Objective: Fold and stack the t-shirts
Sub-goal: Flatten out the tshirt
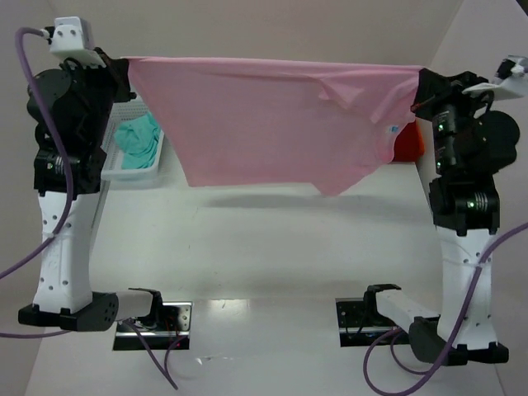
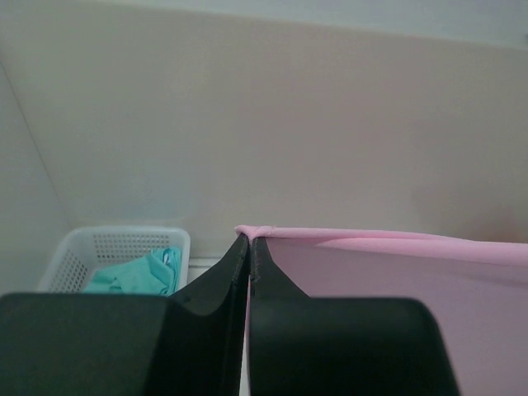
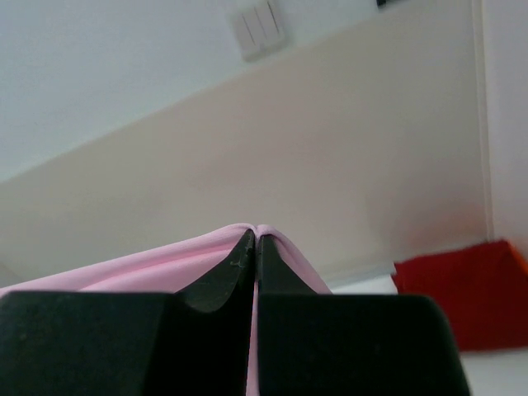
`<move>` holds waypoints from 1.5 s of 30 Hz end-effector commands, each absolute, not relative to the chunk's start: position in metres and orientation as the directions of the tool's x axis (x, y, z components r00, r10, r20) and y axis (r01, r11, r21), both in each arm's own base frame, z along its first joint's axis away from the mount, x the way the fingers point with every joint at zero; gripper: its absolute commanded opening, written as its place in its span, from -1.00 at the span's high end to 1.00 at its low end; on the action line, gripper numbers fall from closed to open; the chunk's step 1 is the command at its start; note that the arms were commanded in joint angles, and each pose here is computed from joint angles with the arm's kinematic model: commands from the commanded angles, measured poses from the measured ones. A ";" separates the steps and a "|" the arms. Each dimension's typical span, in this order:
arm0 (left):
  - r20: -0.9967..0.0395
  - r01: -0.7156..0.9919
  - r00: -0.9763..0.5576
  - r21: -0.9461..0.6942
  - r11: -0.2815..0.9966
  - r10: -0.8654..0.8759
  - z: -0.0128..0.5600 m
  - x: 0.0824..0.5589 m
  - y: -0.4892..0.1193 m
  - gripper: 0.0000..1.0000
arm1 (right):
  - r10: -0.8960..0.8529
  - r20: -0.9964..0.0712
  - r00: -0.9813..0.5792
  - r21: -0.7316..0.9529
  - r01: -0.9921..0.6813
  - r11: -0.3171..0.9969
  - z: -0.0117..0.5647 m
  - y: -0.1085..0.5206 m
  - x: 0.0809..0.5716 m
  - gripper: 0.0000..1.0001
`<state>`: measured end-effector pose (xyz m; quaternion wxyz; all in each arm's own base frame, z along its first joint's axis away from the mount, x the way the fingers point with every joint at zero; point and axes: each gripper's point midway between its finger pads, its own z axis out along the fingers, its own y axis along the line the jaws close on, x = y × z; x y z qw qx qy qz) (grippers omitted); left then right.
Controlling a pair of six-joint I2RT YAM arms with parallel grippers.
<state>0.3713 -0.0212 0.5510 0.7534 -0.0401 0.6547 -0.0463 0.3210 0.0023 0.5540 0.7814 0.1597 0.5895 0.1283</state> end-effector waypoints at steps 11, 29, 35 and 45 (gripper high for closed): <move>-0.964 -0.012 0.232 -0.134 0.991 -0.128 0.573 0.385 -0.012 1.00 | 0.355 -0.889 0.290 0.384 0.048 0.922 0.539 -0.005 0.344 0.99; -0.919 0.007 0.370 -0.145 0.989 -0.138 0.598 0.229 -0.001 1.00 | 0.403 -0.832 0.381 0.407 -0.074 0.910 0.576 0.001 0.204 0.99; -0.911 -0.041 0.393 -0.158 0.987 -0.129 0.606 0.221 0.009 1.00 | 0.412 -0.820 0.398 0.417 -0.077 0.905 0.586 0.000 0.195 0.99; -0.978 -0.014 0.124 -0.170 0.985 -0.167 0.510 0.339 -0.012 1.00 | 0.419 -0.886 0.202 0.441 0.083 0.894 0.495 -0.006 0.307 0.99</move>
